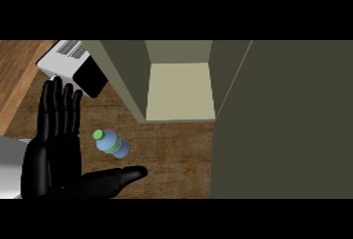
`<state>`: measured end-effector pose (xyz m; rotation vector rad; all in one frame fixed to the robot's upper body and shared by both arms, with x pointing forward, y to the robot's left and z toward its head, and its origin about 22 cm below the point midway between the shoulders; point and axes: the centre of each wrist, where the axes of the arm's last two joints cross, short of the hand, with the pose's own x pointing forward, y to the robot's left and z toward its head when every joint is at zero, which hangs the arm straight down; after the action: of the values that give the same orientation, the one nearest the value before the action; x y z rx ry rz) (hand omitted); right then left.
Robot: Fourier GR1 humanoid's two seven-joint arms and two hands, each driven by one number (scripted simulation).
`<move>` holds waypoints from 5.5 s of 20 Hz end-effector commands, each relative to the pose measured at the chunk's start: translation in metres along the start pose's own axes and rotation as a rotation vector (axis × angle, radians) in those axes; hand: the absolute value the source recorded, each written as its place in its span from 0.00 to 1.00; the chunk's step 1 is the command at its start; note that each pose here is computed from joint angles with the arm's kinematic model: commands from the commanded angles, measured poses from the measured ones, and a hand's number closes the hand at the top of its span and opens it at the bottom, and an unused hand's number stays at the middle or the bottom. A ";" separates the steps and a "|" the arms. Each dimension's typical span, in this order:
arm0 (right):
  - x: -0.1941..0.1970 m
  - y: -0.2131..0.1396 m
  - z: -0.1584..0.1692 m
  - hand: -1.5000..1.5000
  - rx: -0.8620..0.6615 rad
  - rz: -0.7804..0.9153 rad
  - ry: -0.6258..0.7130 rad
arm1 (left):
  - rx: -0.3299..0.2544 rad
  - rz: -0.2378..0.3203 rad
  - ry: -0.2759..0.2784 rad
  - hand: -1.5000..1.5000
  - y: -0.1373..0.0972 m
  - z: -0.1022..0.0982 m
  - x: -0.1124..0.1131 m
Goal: Pick up the bottled water, place it into the cabinet and close the cabinet
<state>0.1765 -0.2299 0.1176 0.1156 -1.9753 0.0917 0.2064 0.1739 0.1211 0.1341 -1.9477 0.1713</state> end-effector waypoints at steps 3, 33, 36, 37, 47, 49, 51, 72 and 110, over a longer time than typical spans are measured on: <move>0.026 -0.001 0.030 0.00 0.040 -0.086 0.064 | 0.072 0.110 0.082 0.00 -0.059 0.021 0.021; 0.088 -0.019 0.069 0.00 0.065 -0.110 0.077 | 0.208 0.056 0.137 0.00 -0.095 0.056 0.060; 0.081 -0.022 0.066 0.00 0.045 -0.099 0.049 | 0.260 0.032 0.127 0.00 -0.087 0.067 0.062; 0.091 -0.022 0.074 0.00 0.063 -0.082 0.076 | 0.278 0.013 0.111 0.00 -0.081 0.063 0.062; 0.090 -0.023 0.079 0.00 0.077 -0.076 0.069 | 0.352 -0.044 0.262 0.00 -0.056 0.067 0.038; 0.090 -0.025 0.078 0.00 0.063 -0.082 0.078 | 0.348 -0.073 0.277 0.00 -0.058 0.077 0.023; 0.090 -0.028 0.086 0.00 0.080 -0.073 0.074 | 0.373 -0.086 0.262 0.00 -0.044 0.059 0.024; 0.076 -0.031 0.095 0.00 0.084 -0.101 0.055 | 0.438 -0.241 0.368 0.00 0.004 0.041 -0.058; 0.084 -0.043 0.124 0.00 0.089 -0.085 0.067 | 0.423 0.256 0.285 1.00 0.056 0.073 -0.226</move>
<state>0.0472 -0.3013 0.1019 0.2101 -1.8400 0.1116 0.2109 0.2168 -0.1050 0.2077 -1.5764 0.6405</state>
